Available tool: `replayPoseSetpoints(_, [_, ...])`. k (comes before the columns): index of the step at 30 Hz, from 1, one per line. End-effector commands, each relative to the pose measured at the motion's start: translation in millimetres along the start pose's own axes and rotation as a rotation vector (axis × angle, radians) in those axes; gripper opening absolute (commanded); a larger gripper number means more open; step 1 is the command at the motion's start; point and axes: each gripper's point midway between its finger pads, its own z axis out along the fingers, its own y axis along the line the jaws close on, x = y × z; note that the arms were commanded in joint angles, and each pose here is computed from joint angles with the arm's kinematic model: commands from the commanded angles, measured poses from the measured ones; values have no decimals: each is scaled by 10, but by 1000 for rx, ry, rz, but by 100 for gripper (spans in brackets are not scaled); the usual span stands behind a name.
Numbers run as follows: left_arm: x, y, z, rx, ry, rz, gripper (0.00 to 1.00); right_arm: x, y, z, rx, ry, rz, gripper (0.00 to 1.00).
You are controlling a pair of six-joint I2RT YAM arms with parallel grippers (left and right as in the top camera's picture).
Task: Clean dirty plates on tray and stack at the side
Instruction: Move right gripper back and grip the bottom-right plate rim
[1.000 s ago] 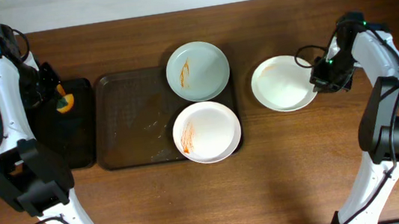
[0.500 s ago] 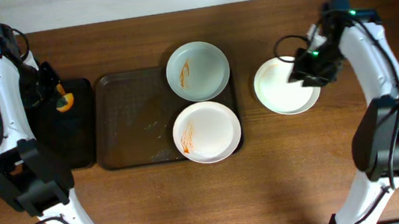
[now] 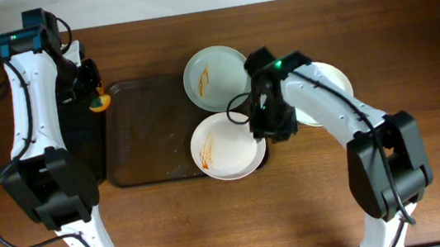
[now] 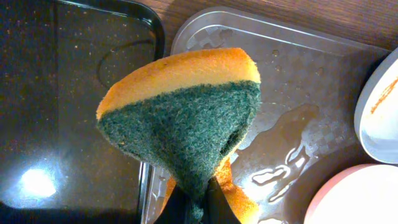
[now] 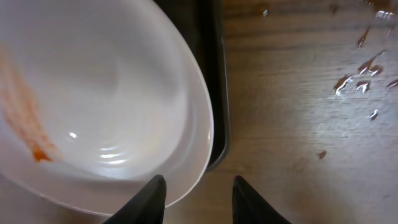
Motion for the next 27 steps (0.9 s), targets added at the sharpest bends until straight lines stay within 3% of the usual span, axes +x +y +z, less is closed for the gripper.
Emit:
replayPoseSetpoints(1, [-59,23,-62,-3,-28,17,1,21,-73,128,39,-6,41,35])
replayPoseSetpoints(14, [-81,21,-63,-3,-36,18,1,130,-19,519,32,45,24,16])
replayPoseSetpoints(17, [-90,21,-63,-2,-40,18,1,139,-12,559,25,62,28,4])
replayPoseSetpoints(23, [-98,20,-63,-2,-43,19,1,83,162,349,20,9,-78,4])
replayPoseSetpoints(27, [-101,20,-64,-2,-44,19,1,-25,670,117,-14,-142,-202,4])
